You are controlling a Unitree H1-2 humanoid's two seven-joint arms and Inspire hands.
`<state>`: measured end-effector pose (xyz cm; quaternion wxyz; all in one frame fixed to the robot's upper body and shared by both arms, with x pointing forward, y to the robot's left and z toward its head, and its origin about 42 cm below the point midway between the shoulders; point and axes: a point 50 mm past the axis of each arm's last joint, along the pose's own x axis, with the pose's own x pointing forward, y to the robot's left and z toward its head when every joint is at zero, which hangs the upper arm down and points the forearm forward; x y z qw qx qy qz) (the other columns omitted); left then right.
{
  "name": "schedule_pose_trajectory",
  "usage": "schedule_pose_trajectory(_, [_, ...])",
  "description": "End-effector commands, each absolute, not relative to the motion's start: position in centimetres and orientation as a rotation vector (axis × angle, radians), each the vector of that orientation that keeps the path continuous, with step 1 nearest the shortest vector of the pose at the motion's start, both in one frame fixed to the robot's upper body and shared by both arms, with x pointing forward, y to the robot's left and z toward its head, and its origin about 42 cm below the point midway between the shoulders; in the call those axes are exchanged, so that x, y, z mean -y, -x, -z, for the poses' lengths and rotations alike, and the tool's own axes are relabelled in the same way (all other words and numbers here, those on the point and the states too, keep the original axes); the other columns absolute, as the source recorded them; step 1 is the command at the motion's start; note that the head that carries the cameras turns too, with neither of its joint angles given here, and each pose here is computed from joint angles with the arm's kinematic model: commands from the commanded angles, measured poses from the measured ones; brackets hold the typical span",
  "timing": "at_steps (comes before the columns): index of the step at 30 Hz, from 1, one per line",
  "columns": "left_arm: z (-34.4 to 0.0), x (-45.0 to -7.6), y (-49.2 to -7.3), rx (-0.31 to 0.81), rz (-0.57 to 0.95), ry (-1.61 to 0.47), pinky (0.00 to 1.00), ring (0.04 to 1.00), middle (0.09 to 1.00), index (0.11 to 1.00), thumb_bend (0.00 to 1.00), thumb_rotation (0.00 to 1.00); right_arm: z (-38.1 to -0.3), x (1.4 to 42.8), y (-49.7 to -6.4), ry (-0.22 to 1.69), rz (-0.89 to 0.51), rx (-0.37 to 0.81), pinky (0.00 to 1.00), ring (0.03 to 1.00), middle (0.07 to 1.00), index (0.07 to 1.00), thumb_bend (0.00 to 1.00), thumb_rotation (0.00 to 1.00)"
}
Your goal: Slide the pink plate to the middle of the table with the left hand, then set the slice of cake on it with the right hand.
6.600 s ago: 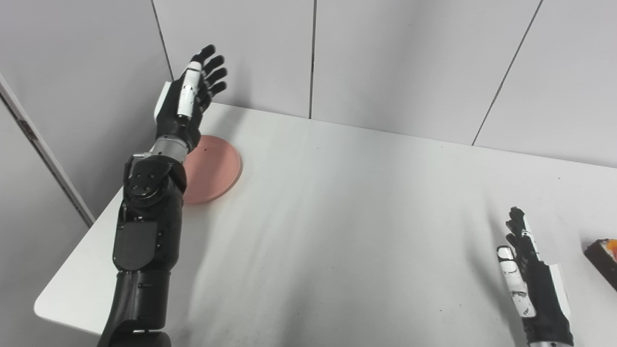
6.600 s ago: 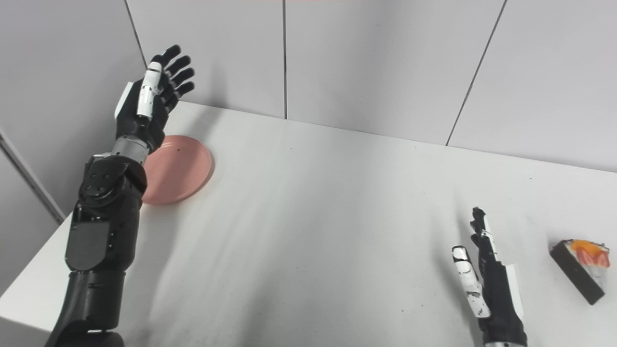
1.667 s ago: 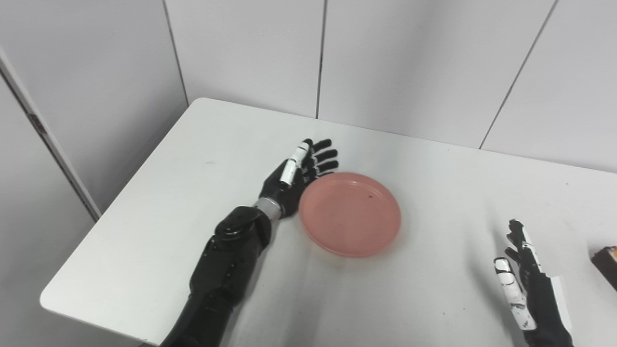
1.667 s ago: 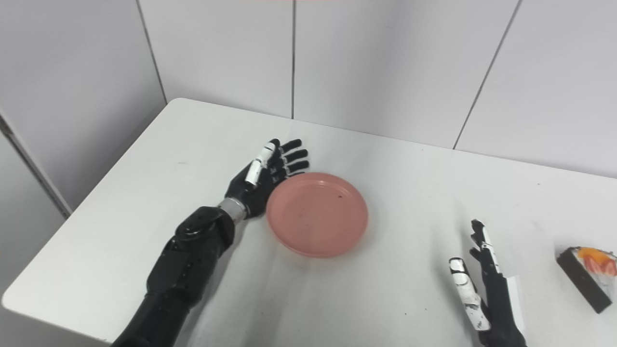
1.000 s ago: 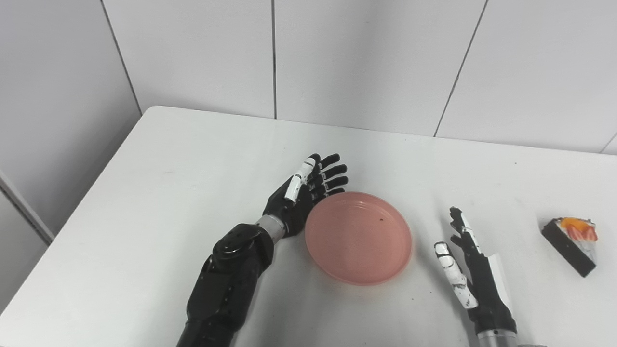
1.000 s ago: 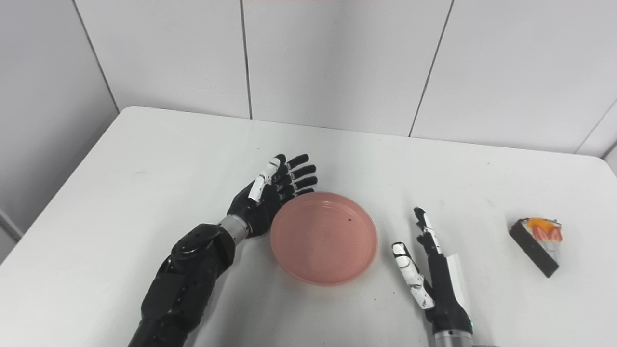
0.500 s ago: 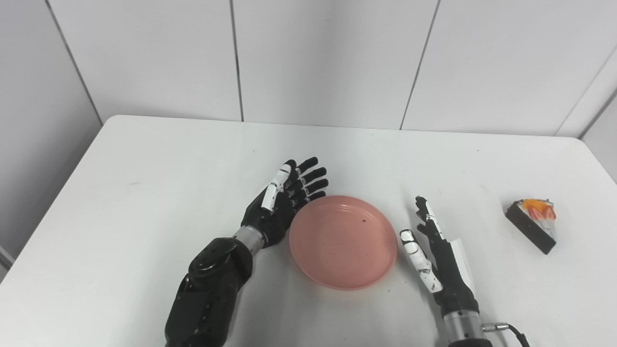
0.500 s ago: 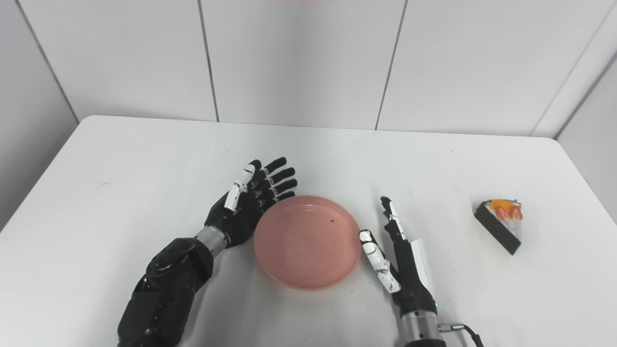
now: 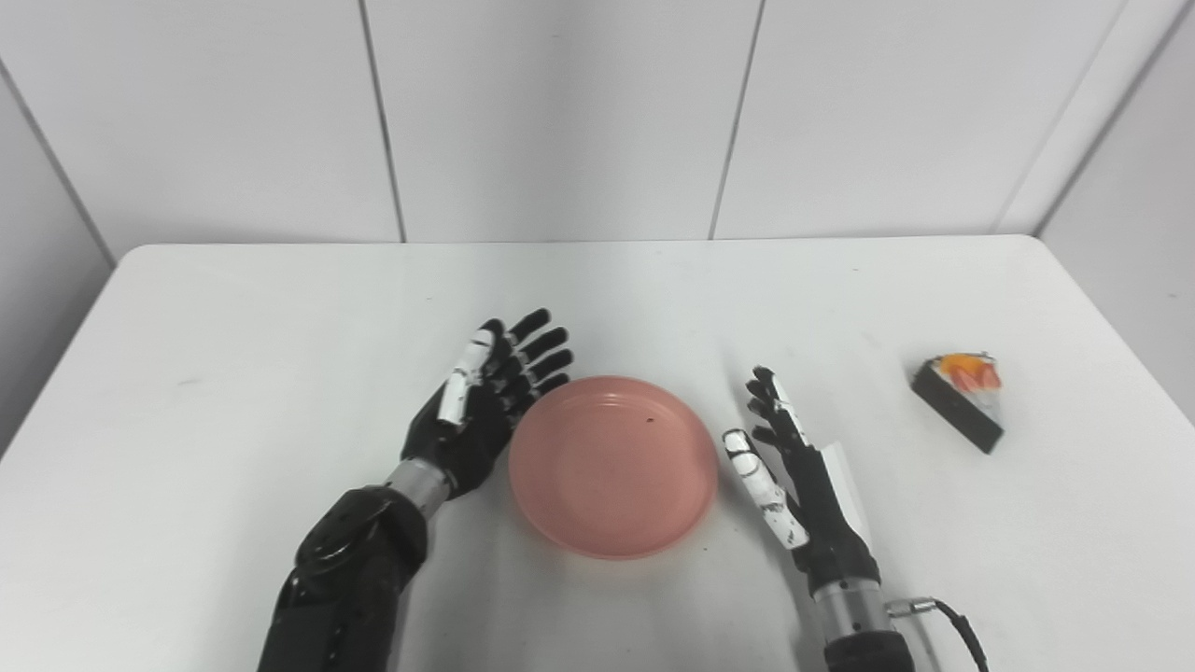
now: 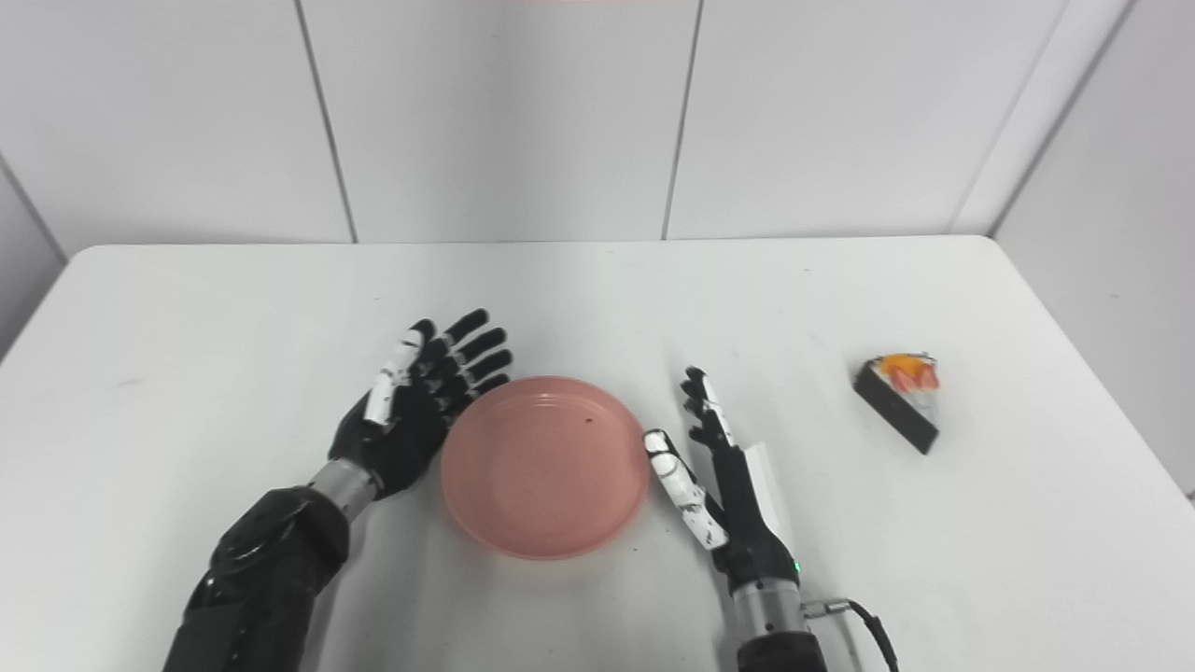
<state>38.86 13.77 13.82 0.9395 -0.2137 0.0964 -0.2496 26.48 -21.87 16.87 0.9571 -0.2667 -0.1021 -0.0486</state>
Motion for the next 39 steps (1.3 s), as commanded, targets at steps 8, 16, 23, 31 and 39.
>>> schedule_pose_trajectory(8, [-10.8, -16.4, -37.5, -0.309, 0.487, 0.413, 0.89, 0.895, 0.900, 0.884, 0.40, 1.00, -23.2, 23.9, -27.7, 0.690, 0.200, 0.371, 0.69, 0.804, 0.873, 0.920, 0.70, 0.78])
schedule_pose_trajectory(16, [-10.5, -17.2, -37.7, -0.304, 0.502, 0.418, 0.91, 0.899, 0.905, 0.896, 0.41, 1.00, -26.2, 26.1, -28.4, 0.783, 0.305, 0.436, 0.68, 0.789, 0.846, 0.913, 0.83, 0.73])
schedule_pose_trajectory(23, [-10.3, -17.9, -38.0, -0.300, 0.506, 0.426, 0.91, 0.890, 0.899, 0.894, 0.42, 1.00, -27.9, 27.4, -29.0, 0.816, 0.335, 0.463, 0.70, 0.805, 0.859, 0.921, 0.84, 0.67])
schedule_pose_trajectory(31, [-9.7, -18.6, -38.3, -0.293, 0.523, 0.429, 0.91, 0.897, 0.904, 0.898, 0.43, 1.00, -29.5, 30.0, -30.0, 0.930, 0.406, 0.406, 0.72, 0.832, 0.902, 0.953, 0.90, 0.69])
schedule_pose_trajectory(39, [-9.5, -18.8, -38.3, -0.290, 0.523, 0.435, 0.91, 0.896, 0.901, 0.895, 0.43, 1.00, -30.3, 33.0, -31.3, 1.014, 0.466, 0.323, 0.67, 0.853, 0.933, 0.965, 0.92, 0.62])
